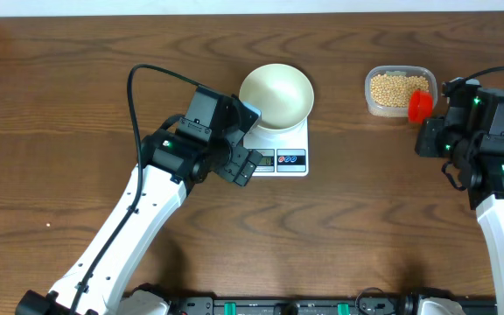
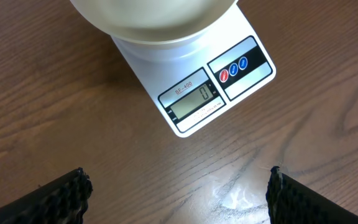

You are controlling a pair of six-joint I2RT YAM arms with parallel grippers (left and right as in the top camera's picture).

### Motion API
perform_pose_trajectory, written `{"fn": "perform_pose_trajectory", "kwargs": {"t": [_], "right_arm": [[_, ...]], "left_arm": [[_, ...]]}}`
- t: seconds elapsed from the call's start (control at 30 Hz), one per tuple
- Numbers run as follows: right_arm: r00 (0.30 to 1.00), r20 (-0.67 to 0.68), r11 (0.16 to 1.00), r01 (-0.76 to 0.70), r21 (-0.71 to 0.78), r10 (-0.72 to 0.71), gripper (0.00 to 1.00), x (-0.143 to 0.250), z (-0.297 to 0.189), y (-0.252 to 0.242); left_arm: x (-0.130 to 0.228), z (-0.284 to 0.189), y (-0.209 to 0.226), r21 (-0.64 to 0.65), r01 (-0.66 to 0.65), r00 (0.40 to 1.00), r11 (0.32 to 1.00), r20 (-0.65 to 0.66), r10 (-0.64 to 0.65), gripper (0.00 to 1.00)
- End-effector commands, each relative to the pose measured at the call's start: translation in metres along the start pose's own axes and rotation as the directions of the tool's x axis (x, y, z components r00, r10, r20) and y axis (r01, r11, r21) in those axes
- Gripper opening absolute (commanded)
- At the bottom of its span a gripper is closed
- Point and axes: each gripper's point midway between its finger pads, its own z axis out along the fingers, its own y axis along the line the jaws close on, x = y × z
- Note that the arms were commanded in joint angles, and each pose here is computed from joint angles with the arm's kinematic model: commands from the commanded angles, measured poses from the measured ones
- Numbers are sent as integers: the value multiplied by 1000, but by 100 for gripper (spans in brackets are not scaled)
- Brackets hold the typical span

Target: Scoop item into bowl and weigh 50g on scale

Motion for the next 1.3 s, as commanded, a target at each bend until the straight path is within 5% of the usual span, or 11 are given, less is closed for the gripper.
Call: {"fn": "perform_pose_trajectory", "kwargs": {"t": [0.0, 1.27], "right_arm": [[1000, 13, 1000, 12, -5, -12, 1, -6, -3, -1], [1000, 13, 1000, 12, -4, -12, 1, -6, -3, -1]], "left_arm": [[0, 1, 2, -9, -1, 1000, 1000, -4, 1, 93], [-3, 1, 2, -11, -2, 1000, 1000, 6, 2, 93]]}}
